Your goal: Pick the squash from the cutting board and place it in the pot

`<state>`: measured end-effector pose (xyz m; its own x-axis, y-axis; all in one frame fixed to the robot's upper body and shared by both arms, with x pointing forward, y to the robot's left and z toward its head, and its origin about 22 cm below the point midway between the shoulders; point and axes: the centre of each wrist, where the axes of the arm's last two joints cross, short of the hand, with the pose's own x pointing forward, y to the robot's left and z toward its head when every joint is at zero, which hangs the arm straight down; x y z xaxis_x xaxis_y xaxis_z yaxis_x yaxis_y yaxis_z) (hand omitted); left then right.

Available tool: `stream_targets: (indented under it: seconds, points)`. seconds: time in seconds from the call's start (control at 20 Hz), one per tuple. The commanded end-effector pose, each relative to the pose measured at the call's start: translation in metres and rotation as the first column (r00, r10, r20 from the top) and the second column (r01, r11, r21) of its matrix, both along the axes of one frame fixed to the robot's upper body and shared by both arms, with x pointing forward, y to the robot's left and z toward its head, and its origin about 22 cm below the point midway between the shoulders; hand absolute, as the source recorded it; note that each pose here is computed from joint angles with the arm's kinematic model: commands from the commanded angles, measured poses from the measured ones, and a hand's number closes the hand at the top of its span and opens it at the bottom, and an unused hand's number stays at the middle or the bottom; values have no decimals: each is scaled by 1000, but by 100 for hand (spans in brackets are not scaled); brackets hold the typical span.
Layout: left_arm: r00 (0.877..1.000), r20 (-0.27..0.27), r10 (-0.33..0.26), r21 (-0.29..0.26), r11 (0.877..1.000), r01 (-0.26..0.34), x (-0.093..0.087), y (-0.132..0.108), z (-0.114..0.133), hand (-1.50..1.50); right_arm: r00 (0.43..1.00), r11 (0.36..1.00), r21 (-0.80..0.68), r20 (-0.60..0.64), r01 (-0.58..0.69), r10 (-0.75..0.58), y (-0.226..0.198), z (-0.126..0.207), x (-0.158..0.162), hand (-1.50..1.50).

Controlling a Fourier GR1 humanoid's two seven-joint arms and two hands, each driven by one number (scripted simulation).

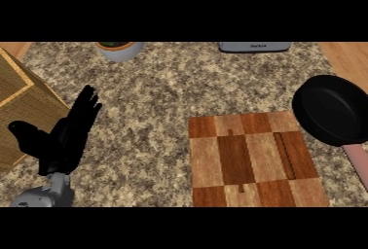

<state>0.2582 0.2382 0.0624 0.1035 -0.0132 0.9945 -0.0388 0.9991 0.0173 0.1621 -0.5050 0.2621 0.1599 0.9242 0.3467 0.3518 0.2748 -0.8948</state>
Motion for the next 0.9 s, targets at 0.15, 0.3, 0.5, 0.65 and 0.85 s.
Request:
stream_targets:
  seconds: [0.15, 0.3, 0.5, 0.65, 0.85]
  points:
    - [1000, -5, -31, 9, 999, 31, 9, 2, -5, 0, 996, 997, 58, 80, -50, 45, 22, 48, -9, 150]
    - [1000, 16, -26, -7, 1000, 26, 18, -27, 3, 0, 998, 996, 79, 49, -32, 28, 38, 66, 8, 150]
    - [998, 31, -48, -1, 999, 48, 11, -23, 1, 0, 999, 993, 120, 31, 9, -13, 55, 48, 49, 150]
    - [999, 9, -52, 2, 999, 52, 20, -28, -7, 0, 999, 991, 129, -4, 43, -43, 47, 47, 72, 150]
    - [998, 24, -53, -8, 999, 53, 10, -32, 2, 0, 998, 990, 132, -35, 54, -50, 51, 31, 104, 150]
